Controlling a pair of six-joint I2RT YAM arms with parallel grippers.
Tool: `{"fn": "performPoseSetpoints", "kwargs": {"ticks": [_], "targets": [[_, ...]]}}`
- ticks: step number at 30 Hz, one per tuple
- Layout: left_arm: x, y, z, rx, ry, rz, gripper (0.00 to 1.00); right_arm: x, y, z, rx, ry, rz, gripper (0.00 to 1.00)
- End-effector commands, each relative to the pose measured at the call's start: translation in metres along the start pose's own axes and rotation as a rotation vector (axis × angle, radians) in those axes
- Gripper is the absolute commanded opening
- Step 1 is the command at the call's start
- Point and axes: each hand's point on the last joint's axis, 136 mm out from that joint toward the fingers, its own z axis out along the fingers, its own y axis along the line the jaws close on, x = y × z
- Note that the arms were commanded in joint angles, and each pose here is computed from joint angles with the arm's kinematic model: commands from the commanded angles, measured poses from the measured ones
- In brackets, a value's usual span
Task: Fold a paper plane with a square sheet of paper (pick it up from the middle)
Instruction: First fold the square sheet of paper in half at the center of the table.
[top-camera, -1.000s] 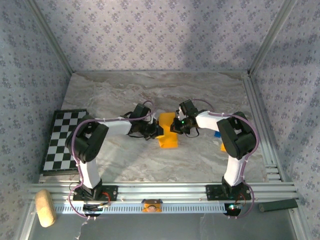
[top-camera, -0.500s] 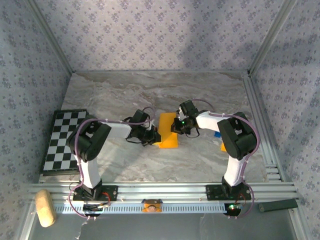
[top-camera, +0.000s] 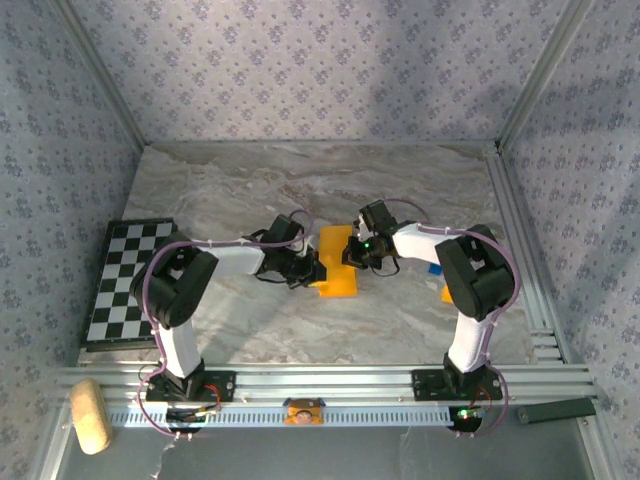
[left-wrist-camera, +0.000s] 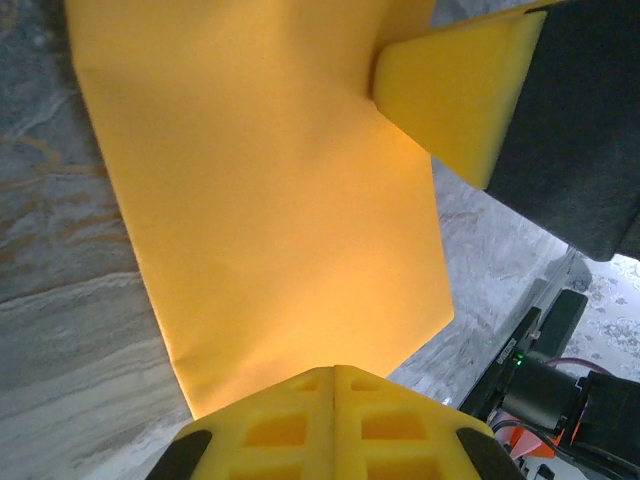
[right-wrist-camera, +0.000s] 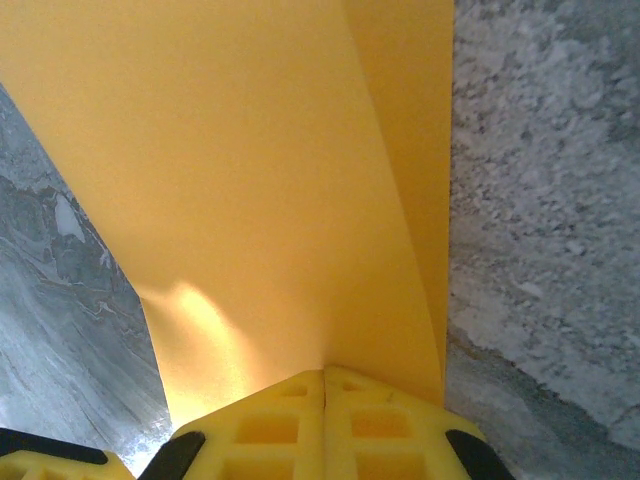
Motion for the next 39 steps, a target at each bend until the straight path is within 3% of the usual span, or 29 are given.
{"fn": "performPoseSetpoints", "kwargs": {"ticks": [1, 6, 12, 21, 25, 30, 39], "targets": [[0.011, 0.015, 0.009, -0.040, 0.044, -0.029, 0.02, 0.039, -0.055, 0.009, 0.208, 0.106, 0.085, 0.00], [0.041, 0.041, 0.011, -0.124, 0.108, -0.028, 0.01, 0.039, -0.055, 0.009, 0.208, 0.104, 0.085, 0.00], [0.049, 0.054, 0.004, -0.198, 0.116, -0.014, 0.01, 0.039, -0.055, 0.008, 0.210, 0.104, 0.084, 0.00], [0.047, 0.018, -0.011, -0.104, 0.099, 0.078, 0.02, 0.039, -0.057, 0.009, 0.211, 0.110, 0.082, 0.00], [0.023, -0.014, -0.029, -0.008, 0.022, 0.110, 0.03, 0.039, -0.052, 0.010, 0.192, 0.124, 0.055, 0.00], [-0.035, -0.024, -0.045, 0.052, -0.106, 0.060, 0.04, 0.039, -0.047, 0.010, 0.160, 0.148, 0.011, 0.00], [-0.083, -0.025, -0.024, 0.082, -0.118, 0.031, 0.04, 0.037, -0.044, 0.012, 0.141, 0.169, 0.004, 0.00]]}}
